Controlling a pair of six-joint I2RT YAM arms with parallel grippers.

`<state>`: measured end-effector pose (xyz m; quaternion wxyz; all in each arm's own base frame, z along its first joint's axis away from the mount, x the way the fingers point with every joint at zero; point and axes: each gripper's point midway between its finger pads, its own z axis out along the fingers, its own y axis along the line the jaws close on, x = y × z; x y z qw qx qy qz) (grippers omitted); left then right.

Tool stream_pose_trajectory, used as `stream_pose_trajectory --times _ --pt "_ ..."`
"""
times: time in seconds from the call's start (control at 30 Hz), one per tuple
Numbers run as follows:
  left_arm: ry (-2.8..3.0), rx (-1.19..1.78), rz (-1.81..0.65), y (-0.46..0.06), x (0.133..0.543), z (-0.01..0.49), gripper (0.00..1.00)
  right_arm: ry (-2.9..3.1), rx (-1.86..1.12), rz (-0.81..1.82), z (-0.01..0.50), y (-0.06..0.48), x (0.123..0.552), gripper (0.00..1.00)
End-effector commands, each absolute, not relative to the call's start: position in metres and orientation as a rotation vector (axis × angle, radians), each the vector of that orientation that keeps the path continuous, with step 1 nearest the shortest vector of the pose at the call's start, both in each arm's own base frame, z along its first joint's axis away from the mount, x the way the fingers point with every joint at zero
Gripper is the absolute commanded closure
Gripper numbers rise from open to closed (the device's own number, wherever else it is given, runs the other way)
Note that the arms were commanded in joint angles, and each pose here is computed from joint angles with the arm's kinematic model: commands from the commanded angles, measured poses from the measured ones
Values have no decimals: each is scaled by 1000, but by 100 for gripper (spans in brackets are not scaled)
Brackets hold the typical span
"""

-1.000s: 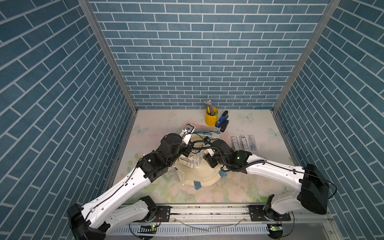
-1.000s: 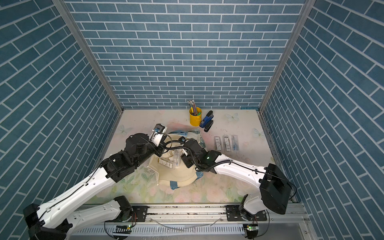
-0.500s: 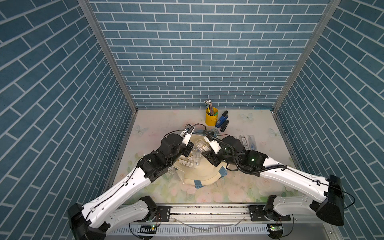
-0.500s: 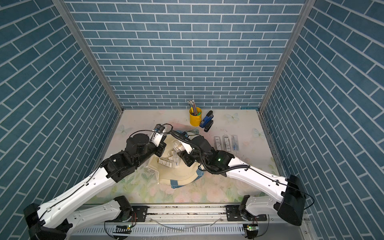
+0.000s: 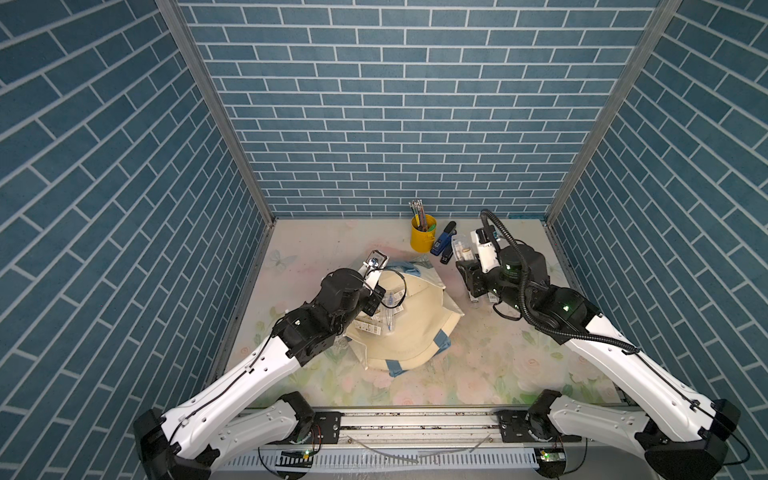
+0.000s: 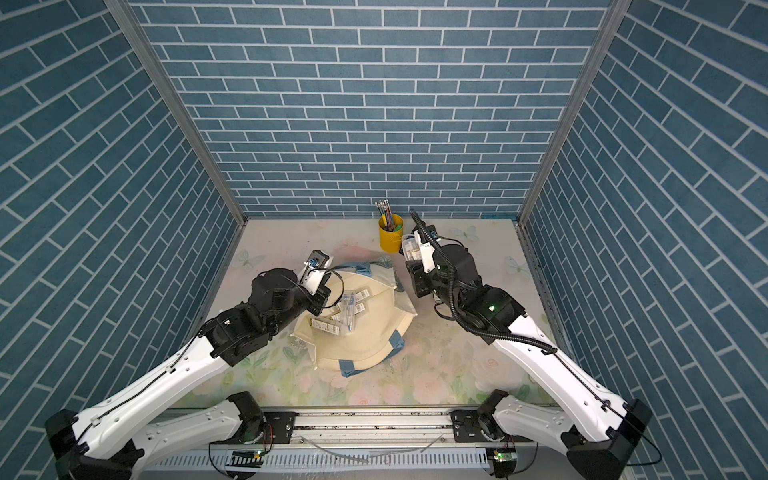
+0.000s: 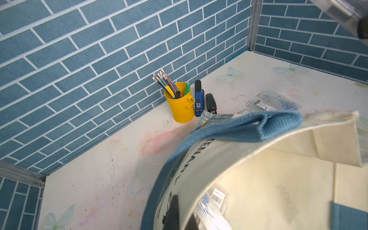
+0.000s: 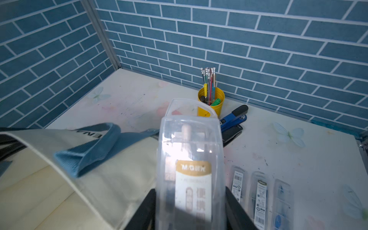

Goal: Take out the compass set from the canvas bag
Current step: Pick up the compass set from the canvas bag, then place the compass set at the center of the board.

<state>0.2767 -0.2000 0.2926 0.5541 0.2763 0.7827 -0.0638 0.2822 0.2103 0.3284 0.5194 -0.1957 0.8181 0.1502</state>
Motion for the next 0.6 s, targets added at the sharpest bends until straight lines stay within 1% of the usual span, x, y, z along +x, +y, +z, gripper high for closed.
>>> stream_pose_trajectory --times 0.0,0.13,0.3,0.47,0.57 --pt "1799 628 -166 -197 277 310 100 1993 -377 403 321 200 290 84" --pt "1799 629 -163 -195 277 310 100 2091 -268 386 281 182 313 85" --pt "1801 631 -167 -195 276 308 100 2240 -127 390 210 172 346 85" --pt "1799 634 -168 -194 276 308 100 2383 -117 317 149 177 367 85" --pt "1798 636 -164 -194 276 307 100 2442 -109 263 123 177 375 84"
